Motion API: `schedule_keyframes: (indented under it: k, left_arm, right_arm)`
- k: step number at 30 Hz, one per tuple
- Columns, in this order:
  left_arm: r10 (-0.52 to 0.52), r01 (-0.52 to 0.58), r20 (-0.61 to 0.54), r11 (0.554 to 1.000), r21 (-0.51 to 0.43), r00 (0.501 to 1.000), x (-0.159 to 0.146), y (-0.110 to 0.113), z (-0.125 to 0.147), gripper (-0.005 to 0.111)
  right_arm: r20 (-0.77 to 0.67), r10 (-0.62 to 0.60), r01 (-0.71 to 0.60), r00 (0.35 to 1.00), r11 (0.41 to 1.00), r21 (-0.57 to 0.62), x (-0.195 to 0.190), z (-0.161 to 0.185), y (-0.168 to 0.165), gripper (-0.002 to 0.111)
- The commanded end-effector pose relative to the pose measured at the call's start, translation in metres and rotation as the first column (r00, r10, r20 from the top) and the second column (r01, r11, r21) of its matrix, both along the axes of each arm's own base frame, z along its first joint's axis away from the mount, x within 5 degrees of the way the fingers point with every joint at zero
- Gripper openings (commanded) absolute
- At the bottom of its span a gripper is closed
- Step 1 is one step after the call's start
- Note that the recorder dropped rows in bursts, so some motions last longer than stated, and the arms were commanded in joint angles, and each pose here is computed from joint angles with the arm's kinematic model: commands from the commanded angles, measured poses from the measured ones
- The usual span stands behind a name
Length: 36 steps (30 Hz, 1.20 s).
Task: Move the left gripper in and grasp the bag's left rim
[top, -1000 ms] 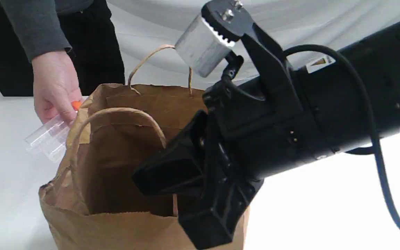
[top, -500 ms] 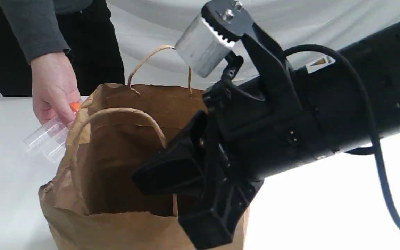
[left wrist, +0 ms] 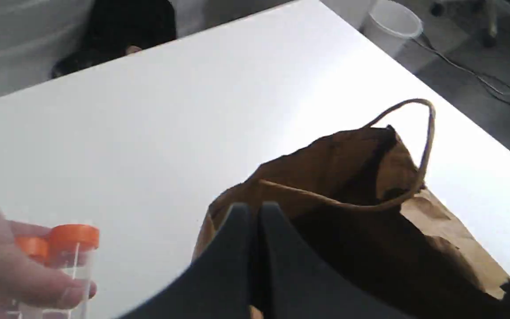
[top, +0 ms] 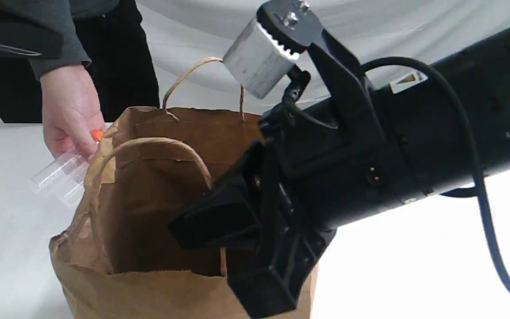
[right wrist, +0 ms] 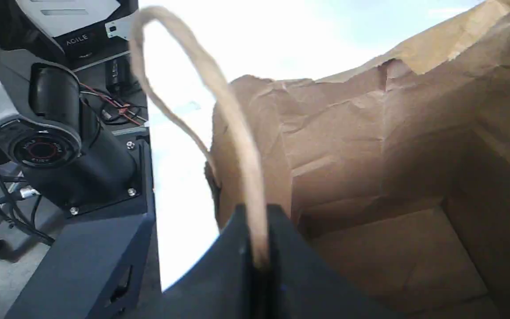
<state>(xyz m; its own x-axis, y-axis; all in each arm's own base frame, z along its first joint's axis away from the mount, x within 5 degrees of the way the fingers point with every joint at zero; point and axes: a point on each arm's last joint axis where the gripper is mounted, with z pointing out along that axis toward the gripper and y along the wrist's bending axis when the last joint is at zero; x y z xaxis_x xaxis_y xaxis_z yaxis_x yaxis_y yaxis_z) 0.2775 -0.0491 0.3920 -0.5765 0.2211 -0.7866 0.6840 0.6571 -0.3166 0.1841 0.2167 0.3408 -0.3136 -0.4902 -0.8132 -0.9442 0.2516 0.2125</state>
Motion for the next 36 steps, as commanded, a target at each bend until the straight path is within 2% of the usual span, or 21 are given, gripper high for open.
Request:
schedule_keyframes:
  k: [1,4,7,10,14,21,36]
  left_arm:
    - [-0.041,0.041,-0.019,0.999,-0.011,0.999,0.024,-0.001,-0.004,0.025]
    - [-0.07,0.071,-0.042,0.997,0.009,0.997,0.037,-0.007,-0.014,0.043]
    - [-0.138,0.144,-0.064,0.986,0.089,0.988,0.043,-0.024,-0.027,0.057]
    - [-0.154,0.159,-0.039,0.967,0.2,0.987,0.049,-0.041,-0.038,0.058]
    - [-0.172,0.164,0.001,0.944,0.285,0.985,0.051,-0.054,-0.042,0.058]
    - [-0.139,0.13,0.012,0.953,0.274,0.99,0.053,-0.056,-0.042,0.057]
    - [-0.156,0.18,-0.117,0.955,0.234,0.981,0.071,-0.065,-0.077,0.057]
  right_arm:
    - [0.003,0.004,-0.004,1.0,1.0,0.001,0.0,0.002,0.001,0.0]
    - [0.005,0.005,-0.005,1.0,1.0,0.001,0.0,0.002,0.001,0.0]
    - [0.005,0.005,-0.005,1.0,1.0,0.001,0.0,0.002,0.001,0.0]
    - [0.005,0.005,-0.005,1.0,1.0,0.001,0.0,0.002,0.001,0.0]
    - [0.005,0.005,-0.005,1.0,1.0,0.001,0.0,0.002,0.001,0.0]
    - [0.001,0.003,-0.003,1.0,1.0,0.001,0.0,0.002,0.001,0.0]
    - [0.001,0.003,-0.003,1.0,1.0,0.001,0.0,0.002,0.001,0.0]
